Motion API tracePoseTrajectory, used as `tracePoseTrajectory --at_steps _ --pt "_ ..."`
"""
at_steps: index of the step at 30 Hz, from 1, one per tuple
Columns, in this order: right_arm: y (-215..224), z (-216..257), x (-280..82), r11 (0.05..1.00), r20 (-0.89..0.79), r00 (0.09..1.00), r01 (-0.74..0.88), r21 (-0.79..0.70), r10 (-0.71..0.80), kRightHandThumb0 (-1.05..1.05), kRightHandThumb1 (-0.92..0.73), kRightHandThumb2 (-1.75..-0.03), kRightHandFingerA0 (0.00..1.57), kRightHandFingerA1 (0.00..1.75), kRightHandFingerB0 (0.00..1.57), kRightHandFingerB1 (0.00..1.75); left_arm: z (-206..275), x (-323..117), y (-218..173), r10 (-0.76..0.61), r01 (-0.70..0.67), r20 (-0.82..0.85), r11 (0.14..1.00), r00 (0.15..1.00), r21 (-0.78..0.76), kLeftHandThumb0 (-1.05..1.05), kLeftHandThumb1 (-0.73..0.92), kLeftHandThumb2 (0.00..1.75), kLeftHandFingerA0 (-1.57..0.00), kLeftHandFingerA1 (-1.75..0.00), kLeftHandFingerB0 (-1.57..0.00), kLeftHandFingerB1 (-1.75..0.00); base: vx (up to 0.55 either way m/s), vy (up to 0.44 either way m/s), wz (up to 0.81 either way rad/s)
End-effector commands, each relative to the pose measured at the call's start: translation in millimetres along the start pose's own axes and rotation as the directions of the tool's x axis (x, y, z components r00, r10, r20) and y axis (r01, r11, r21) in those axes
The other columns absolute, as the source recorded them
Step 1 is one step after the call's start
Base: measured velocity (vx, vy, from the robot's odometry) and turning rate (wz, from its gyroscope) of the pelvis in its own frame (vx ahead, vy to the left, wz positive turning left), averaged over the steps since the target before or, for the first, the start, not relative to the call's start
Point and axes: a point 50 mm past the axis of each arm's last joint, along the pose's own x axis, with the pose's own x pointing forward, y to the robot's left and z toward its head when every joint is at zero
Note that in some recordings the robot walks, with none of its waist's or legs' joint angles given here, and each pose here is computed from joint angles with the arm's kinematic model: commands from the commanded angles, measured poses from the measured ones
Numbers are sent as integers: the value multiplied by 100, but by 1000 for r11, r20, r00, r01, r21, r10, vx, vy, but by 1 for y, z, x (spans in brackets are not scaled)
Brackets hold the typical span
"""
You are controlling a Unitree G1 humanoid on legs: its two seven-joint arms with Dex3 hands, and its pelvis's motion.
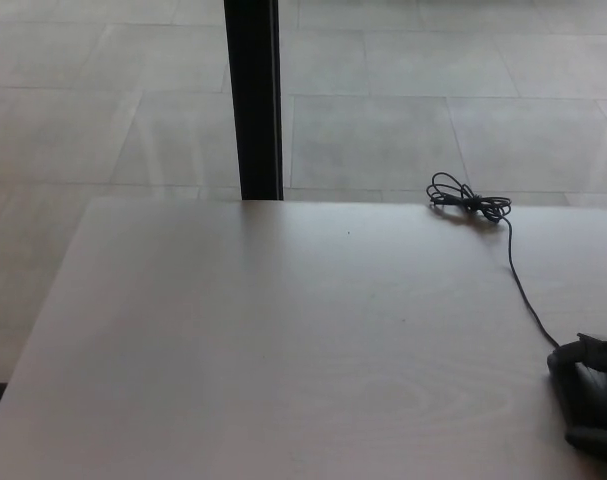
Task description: The robot uses its right fingers to click on the left button of the black mouse placed on the table.
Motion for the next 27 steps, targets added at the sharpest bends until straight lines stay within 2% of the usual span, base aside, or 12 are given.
tracePoseTrajectory --at_steps 1,6,7,9,14,16,17,23,24,25,26,27 --pt "-2 -11 -2 998 -24 1000 1 -67 -2 -63 -64 -102 21 51 39 54 8 1 3 9 -8 26 1000 1000 -28 -72 80 64 -74 -52 -66 -50 0 0 0" --pt "2 -10 0 994 -14 1000 0 -105 -2 -63 -64 -103 21 52 40 54 7 1 3 3 -2 26 999 1000 -32 -74 81 65 -76 -53 -68 -51 0 0 0" --pt "3 -9 0 994 -13 1000 -4 -113 3 -65 -66 -103 22 51 40 54 7 1 2 4 -3 25 999 1000 -32 -74 82 64 -82 -57 -68 -50 0 0 0" --pt "6 -6 3 991 0 1000 -19 -131 19 -66 -66 -103 24 52 40 53 7 1 2 5 -4 21 999 1000 -37 -76 83 66 -83 -55 -68 -50 0 0 0" --pt "14 -6 3 988 -8 999 -53 -144 52 -65 -65 -102 23 52 39 54 9 1 1 1 0 29 999 1000 -44 -77 84 66 -77 -52 -64 -48 0 0 0" --pt "17 -5 2 988 -7 998 -55 -144 54 -65 -65 -102 23 52 39 54 10 2 2 -5 6 30 999 1000 -46 -77 84 66 -77 -52 -64 -48 0 0 0" --pt "22 -9 -1 987 -12 998 -60 -146 59 -63 -64 -103 21 52 40 55 10 2 1 13 -12 21 999 1000 -43 -79 84 66 -84 -55 -67 -47 0 0 0" --pt "35 -19 -10 982 -30 993 -114 -153 111 -67 -65 -104 21 54 38 54 13 3 -1 -2 5 37 997 999 -74 -80 86 66 -79 -55 -64 -49 0 0 0" --pt "35 -21 -11 976 -31 991 -130 -176 127 -70 -79 -68 28 49 40 37 13 3 -1 -2 4 36 997 999 -78 -81 86 66 -78 -54 -64 -49 0 0 0" --pt "36 -22 -12 975 -32 991 -133 -179 130 -68 -84 -65 30 47 40 35 13 3 -1 -1 3 34 997 999 -80 -81 86 66 -78 -53 -64 -49 0 0 0" --pt "37 -24 -12 972 -41 989 -144 -183 139 -69 -68 -106 18 52 35 53 13 3 -1 1 2 31 997 1000 -81 -81 86 66 -76 -53 -64 -48 0 0 0" --pt "36 -25 -13 971 -47 988 -151 -186 144 -66 -66 -105 18 53 36 54 13 3 0 1 2 30 997 1000 -80 -82 86 66 -80 -56 -65 -49 0 0 0"
